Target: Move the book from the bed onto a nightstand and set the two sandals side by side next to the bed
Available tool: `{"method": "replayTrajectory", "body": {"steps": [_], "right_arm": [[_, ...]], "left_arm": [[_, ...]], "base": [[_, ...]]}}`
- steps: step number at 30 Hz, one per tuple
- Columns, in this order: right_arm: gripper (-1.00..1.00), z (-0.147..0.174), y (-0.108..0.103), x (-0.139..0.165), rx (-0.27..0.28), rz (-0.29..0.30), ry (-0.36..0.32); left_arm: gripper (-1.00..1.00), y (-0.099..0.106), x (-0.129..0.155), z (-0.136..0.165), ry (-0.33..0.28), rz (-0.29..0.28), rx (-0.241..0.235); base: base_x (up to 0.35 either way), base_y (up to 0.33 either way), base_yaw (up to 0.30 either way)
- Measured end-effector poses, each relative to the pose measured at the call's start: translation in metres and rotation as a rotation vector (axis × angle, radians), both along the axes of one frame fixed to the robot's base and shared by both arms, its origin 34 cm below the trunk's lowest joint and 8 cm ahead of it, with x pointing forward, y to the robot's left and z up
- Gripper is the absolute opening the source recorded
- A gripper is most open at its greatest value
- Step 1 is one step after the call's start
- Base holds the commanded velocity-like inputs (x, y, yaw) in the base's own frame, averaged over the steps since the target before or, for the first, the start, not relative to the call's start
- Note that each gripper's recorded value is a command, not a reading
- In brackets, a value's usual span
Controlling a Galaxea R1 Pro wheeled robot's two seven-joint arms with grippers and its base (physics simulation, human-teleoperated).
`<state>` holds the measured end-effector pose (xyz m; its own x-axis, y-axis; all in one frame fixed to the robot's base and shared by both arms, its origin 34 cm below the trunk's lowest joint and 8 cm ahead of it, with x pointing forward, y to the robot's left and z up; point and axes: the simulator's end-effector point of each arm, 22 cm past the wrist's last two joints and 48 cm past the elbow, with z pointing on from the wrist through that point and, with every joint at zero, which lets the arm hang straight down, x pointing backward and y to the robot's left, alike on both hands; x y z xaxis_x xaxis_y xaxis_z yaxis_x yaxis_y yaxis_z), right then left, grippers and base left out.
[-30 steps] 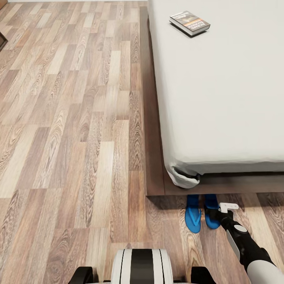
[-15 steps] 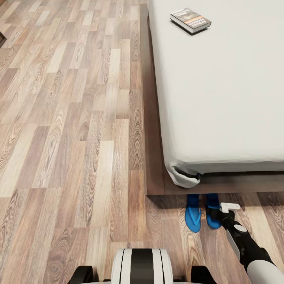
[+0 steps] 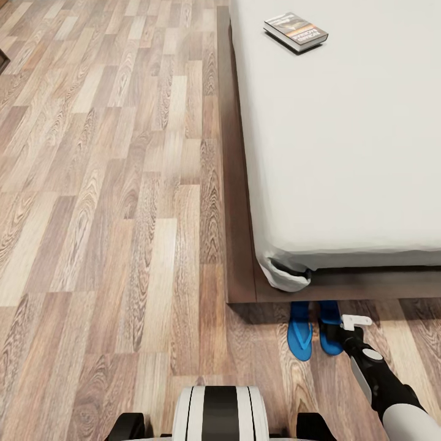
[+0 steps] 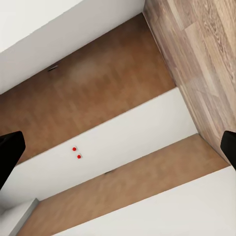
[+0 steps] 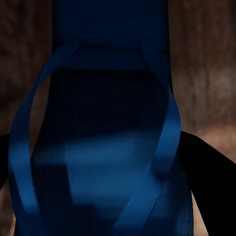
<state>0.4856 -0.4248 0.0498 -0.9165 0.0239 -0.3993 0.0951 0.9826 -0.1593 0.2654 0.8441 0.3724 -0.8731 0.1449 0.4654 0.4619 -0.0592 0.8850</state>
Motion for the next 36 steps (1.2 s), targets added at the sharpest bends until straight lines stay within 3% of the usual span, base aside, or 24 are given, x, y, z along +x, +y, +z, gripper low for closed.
{"method": "replayTrajectory", "body": {"steps": [13, 14, 36], "right_arm": [[-1.0, -0.0006, 0.0026, -0.0001, 0.004, 0.0, 0.0], [1.0, -0.0006, 0.0027, -0.0001, 0.004, 0.0, 0.0], [1.0, -0.0007, 0.0031, 0.0, 0.004, 0.001, 0.0]], "left_arm": [[1.0, 0.0, 0.0, 0.0, 0.0, 0.0, 0.0], [1.0, 0.0, 0.0, 0.0, 0.0, 0.0, 0.0], [1.0, 0.0, 0.0, 0.0, 0.0, 0.0, 0.0]], "base": [[0.0, 0.0, 0.0], [0.0, 0.0, 0.0], [0.0, 0.0, 0.0]]}}
